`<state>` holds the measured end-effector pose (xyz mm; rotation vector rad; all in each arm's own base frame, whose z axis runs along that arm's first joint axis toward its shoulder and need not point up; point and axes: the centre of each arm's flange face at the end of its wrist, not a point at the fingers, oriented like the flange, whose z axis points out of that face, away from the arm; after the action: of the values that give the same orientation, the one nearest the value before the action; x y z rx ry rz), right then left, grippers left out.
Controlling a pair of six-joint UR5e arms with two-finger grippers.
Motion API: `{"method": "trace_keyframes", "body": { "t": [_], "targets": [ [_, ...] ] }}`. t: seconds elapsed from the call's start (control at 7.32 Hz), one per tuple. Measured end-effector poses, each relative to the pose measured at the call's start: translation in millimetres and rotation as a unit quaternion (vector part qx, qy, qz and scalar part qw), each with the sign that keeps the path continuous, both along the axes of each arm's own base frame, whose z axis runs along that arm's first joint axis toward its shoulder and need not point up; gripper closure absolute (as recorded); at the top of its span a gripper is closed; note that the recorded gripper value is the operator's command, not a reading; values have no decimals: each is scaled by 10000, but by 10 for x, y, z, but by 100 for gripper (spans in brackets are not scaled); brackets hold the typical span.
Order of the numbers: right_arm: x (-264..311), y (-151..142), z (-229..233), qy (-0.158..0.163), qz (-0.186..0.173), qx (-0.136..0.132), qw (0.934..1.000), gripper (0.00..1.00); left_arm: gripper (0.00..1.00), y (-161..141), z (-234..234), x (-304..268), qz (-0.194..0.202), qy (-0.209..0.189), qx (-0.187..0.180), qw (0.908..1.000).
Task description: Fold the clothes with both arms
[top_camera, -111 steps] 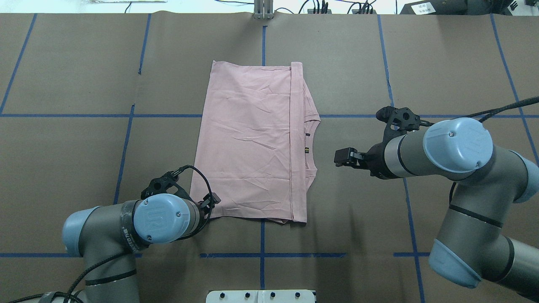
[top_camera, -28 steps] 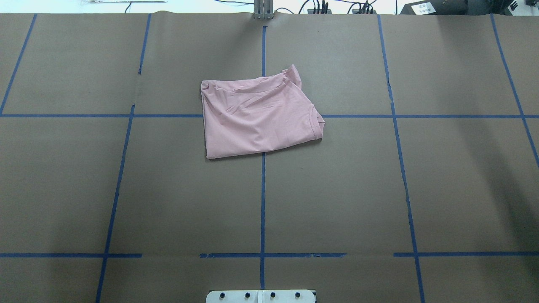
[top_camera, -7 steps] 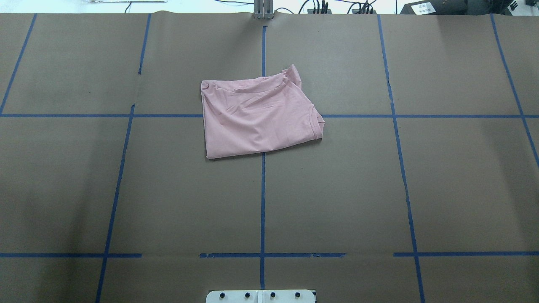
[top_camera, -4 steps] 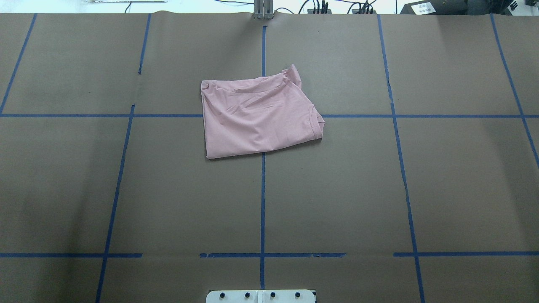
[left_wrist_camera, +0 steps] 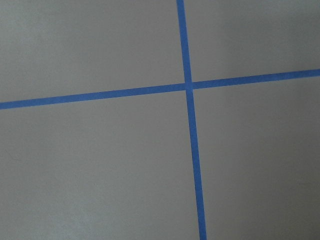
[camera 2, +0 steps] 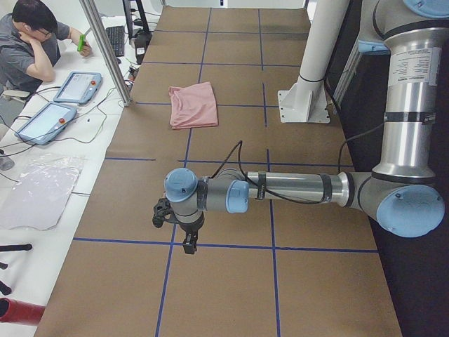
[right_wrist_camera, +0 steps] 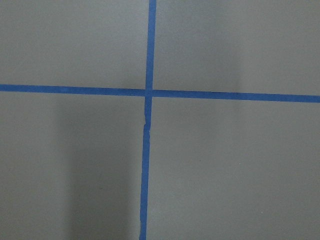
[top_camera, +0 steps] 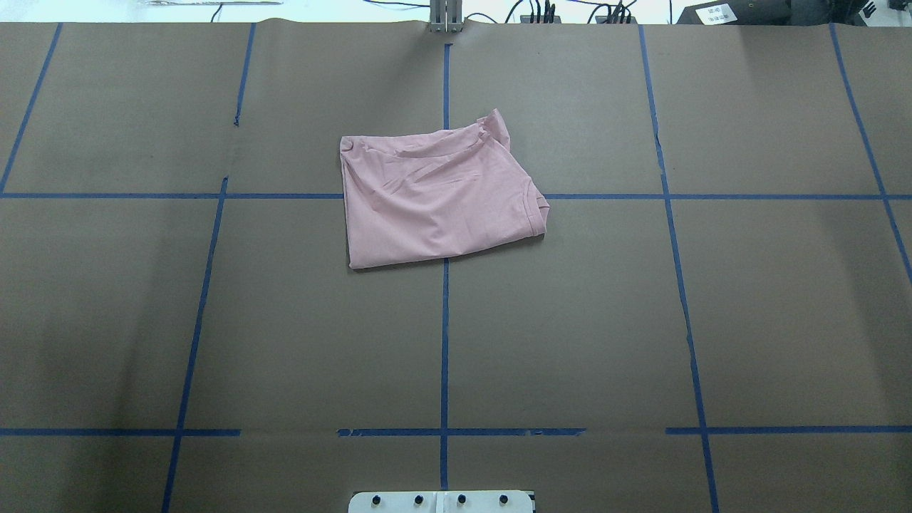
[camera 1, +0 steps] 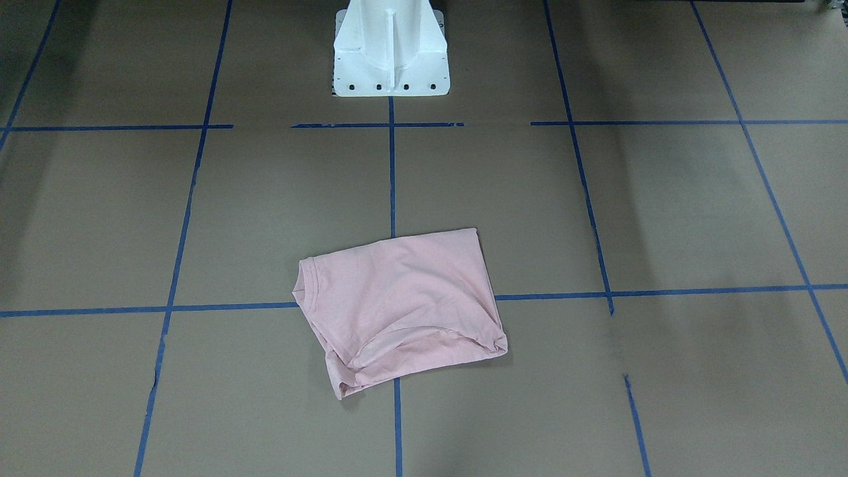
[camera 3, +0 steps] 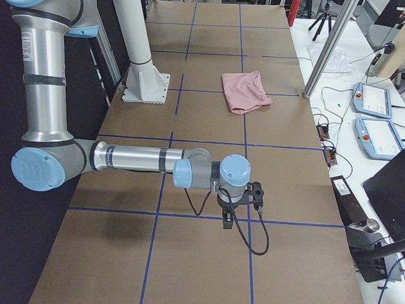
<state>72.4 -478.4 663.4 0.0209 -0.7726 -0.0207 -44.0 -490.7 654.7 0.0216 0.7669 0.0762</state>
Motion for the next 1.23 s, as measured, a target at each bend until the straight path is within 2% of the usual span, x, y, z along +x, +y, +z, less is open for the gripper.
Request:
{"method": "trace_keyframes", "body": {
  "t": [1.23],
  "targets": [
    [-3, 23, 22, -20, -3, -22, 10000, 0, 0, -2, 28, 5, -18, 6, -44, 10000]
  ]
}}
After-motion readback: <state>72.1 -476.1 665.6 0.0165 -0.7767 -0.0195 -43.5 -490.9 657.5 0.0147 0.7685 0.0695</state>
